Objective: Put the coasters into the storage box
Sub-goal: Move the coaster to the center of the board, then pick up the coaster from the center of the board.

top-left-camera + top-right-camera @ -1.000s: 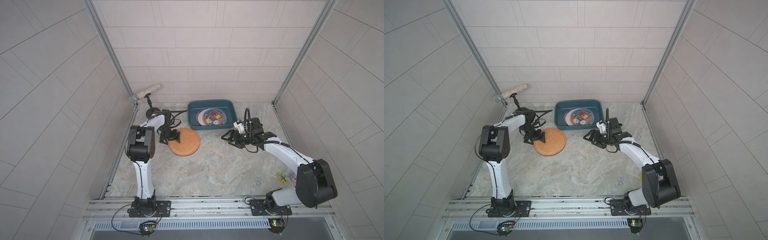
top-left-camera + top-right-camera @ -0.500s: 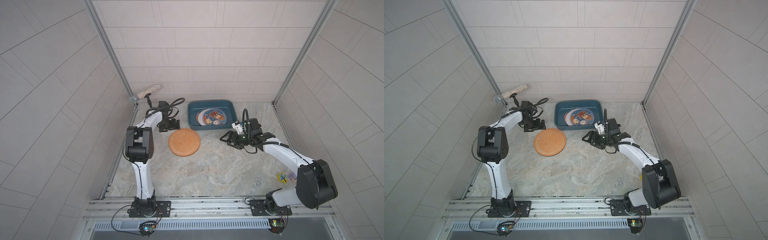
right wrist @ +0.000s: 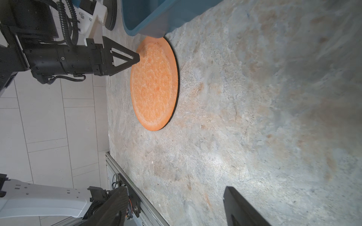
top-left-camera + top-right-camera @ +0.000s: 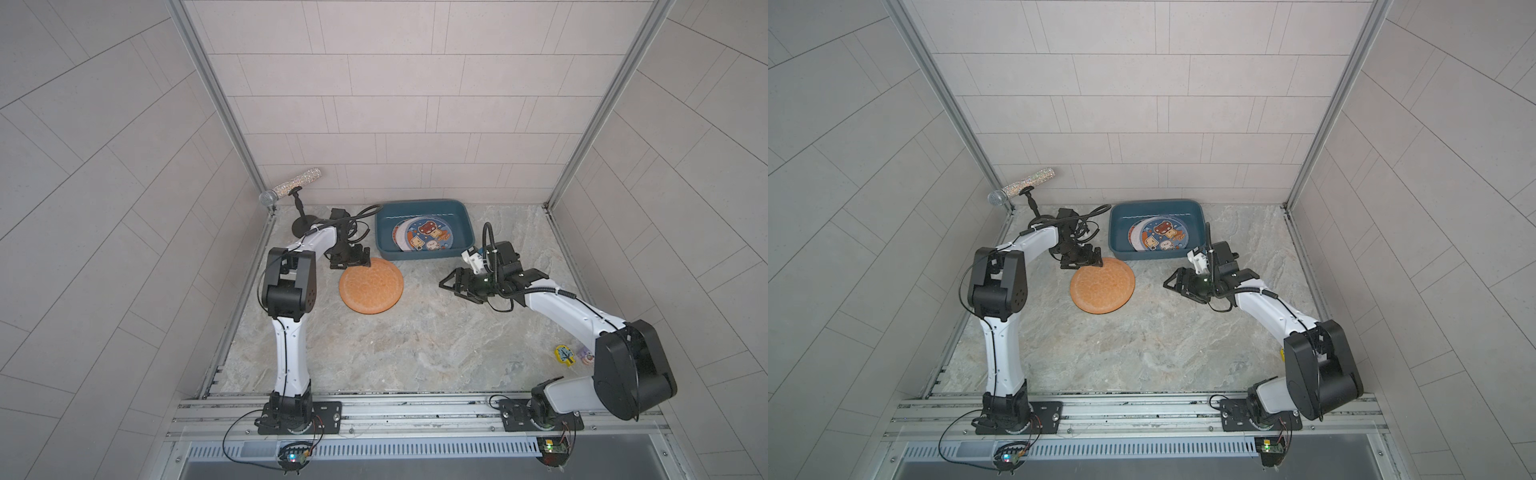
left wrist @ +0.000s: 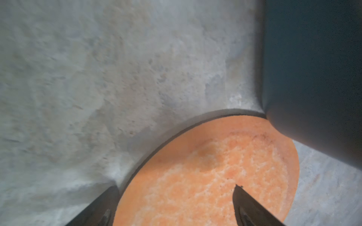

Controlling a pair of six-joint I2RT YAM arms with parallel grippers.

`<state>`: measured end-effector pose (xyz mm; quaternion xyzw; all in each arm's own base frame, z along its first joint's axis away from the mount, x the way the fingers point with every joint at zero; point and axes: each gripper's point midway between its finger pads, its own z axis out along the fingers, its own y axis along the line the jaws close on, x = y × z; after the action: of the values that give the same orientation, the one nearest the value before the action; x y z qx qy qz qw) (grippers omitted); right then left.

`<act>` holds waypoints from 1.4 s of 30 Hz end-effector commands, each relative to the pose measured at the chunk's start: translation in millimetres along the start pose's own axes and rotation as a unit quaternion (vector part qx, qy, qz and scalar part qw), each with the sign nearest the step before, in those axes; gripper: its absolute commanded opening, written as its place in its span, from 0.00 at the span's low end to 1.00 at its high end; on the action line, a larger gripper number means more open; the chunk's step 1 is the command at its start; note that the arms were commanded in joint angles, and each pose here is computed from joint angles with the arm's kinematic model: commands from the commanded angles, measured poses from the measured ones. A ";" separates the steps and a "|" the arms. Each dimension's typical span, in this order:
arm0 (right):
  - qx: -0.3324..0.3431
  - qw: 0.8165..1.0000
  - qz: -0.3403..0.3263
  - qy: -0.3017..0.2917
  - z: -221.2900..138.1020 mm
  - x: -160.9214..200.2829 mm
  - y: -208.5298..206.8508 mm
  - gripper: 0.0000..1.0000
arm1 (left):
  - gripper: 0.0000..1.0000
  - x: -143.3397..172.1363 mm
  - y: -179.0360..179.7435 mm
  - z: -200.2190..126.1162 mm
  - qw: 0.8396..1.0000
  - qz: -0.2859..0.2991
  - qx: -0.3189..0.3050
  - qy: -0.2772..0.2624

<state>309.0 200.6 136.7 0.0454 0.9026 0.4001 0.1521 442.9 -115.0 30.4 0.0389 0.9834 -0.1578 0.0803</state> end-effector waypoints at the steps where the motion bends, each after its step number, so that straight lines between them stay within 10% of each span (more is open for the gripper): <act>1: 0.021 0.999 -0.027 0.005 8.8 -3.1 -2.7 0.80 | 0.94 57.3 -11.4 15.1 0.996 -0.003 0.014 0.086; 13: 0.093 0.992 -0.073 0.053 52.2 17.2 -14.9 0.79 | 0.93 128.1 -64.3 15.6 0.994 -0.014 0.040 0.103; 42: 0.186 0.965 -0.119 0.141 135.6 47.8 -45.3 0.73 | 0.92 125.1 -96.2 38.7 0.997 -0.005 0.041 0.068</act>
<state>330.6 262.6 34.2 -0.0818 0.9705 0.1993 0.1081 329.8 -193.5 28.0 0.0378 0.9821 -0.1792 0.0447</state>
